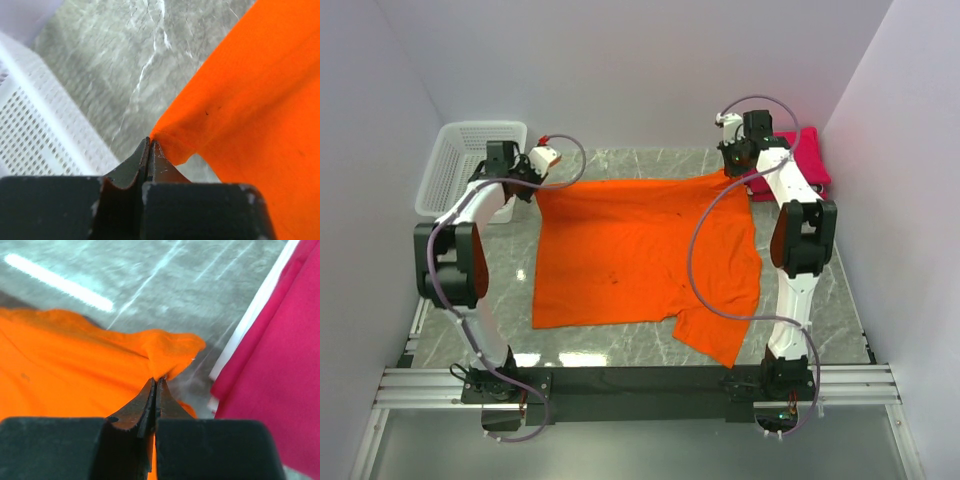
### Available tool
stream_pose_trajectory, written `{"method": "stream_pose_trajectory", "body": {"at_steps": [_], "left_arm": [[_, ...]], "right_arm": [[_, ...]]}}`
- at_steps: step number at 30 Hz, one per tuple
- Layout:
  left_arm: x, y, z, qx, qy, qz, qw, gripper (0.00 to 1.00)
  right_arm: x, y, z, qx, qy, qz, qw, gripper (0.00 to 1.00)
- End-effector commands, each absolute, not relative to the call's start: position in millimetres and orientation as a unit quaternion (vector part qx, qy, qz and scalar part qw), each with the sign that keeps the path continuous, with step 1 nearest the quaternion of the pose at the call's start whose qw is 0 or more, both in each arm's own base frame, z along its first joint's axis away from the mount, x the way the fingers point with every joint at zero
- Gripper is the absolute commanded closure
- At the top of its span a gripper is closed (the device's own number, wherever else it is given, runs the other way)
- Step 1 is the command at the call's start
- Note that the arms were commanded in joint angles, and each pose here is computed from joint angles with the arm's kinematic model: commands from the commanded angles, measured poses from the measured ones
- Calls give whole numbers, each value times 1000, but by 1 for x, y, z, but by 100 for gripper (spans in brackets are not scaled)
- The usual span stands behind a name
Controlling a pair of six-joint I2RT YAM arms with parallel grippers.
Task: Fold and stack the t-shirts
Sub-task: Fold the tshirt
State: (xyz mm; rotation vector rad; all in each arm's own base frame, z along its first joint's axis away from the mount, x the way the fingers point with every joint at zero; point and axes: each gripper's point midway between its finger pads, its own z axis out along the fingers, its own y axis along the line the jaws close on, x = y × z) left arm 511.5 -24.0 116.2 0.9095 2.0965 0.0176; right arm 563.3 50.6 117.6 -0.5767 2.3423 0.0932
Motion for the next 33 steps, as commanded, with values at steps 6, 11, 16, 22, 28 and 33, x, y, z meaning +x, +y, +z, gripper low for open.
{"method": "stream_pose_trajectory", "body": {"at_steps": [6,11,16,22,28,33], "left_arm": [[465,-28,127,406,808,-15,426,99],[432,-28,94,435,807,-20,399,99],[408,-21,51,444,824,-20,351,99],[403,-22,36,448,834,-37,320,92],[404,-23,49,448,836,-44,313,72],[413,-24,61,444,836,-47,320,64]], "right_arm": [[525,58,151,-289,878,59,377,100],[494,59,122,-316,882,71,342,100],[472,54,86,-327,893,72,301,100],[459,51,72,-339,901,83,256,77],[467,49,105,-314,906,125,255,51],[491,54,114,-262,922,139,250,51]]}}
